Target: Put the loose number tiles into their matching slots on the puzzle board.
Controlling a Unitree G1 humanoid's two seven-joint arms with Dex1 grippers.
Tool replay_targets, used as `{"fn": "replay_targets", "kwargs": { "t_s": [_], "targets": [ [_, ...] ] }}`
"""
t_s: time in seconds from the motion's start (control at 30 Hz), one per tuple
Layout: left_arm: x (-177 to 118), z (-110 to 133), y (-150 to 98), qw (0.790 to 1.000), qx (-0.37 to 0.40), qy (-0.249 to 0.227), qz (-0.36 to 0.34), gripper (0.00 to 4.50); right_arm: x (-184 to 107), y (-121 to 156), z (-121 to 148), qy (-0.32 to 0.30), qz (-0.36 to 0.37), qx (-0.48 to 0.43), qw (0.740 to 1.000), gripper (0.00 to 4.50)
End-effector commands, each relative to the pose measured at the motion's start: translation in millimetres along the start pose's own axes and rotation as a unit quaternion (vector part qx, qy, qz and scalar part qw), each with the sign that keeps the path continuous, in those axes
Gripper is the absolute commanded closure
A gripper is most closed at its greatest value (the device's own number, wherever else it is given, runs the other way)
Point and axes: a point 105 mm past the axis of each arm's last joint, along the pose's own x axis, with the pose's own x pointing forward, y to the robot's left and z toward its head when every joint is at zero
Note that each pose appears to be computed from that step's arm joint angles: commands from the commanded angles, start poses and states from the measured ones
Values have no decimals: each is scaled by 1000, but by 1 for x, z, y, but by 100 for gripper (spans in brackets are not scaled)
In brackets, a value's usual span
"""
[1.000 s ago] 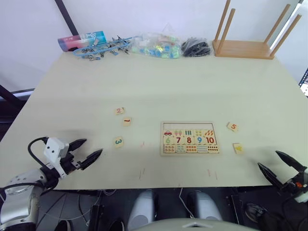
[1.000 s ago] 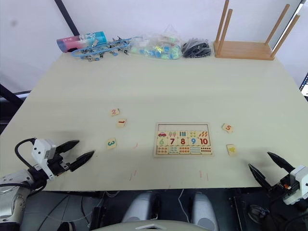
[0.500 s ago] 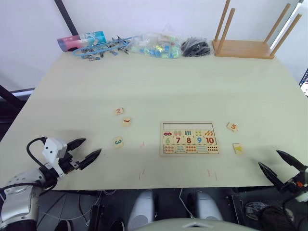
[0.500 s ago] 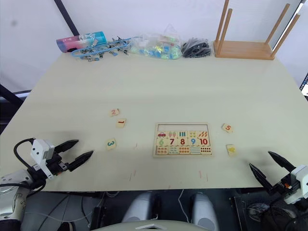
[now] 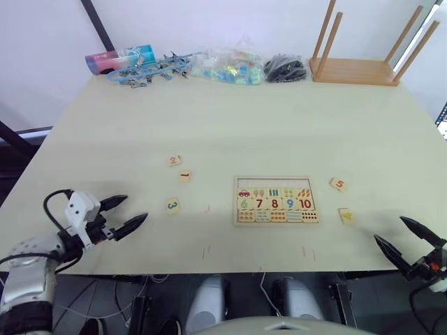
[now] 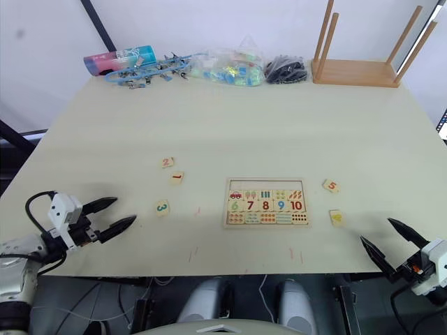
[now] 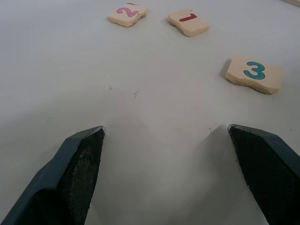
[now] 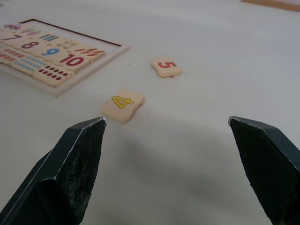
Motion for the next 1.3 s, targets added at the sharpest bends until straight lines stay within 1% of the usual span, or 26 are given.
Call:
{"fn": "replay_targets", "kwargs": {
  "t_s": [0.03,0.13,0.2,0.3,0.43,0.57,0.67,0.73,0.93,1.03,1.13,1.3],
  "targets": [
    [8,19,8,998,43,0,-41,0,0,7,17,-24,32,-14,999,11],
    [15,27,10,995,65,3,-75,0,1,13,21,-27,61,-13,998,11],
    [27,39,10,987,96,13,-125,0,4,23,28,-40,106,-10,994,11],
    [41,54,15,979,124,18,-163,0,8,32,35,-54,145,-9,988,11],
    [55,69,15,966,156,22,-206,0,12,37,40,-65,169,-9,983,11],
    [69,80,12,947,193,44,-251,0,15,39,43,-72,178,-11,981,11],
    [77,84,11,935,221,67,-269,0,17,38,46,-76,178,-13,981,11],
    [79,85,10,930,231,74,-276,0,18,38,46,-76,178,-13,981,11],
    [101,100,7,909,263,109,-304,0,22,32,50,-81,178,-24,980,11],
    [109,102,4,907,259,118,-311,0,23,30,51,-82,177,-29,980,11],
    [112,97,2,902,259,130,-319,0,22,29,51,-82,174,-33,981,11],
    [118,91,-1,902,256,139,-317,0,20,29,52,-84,166,-39,982,11]
  ]
}}
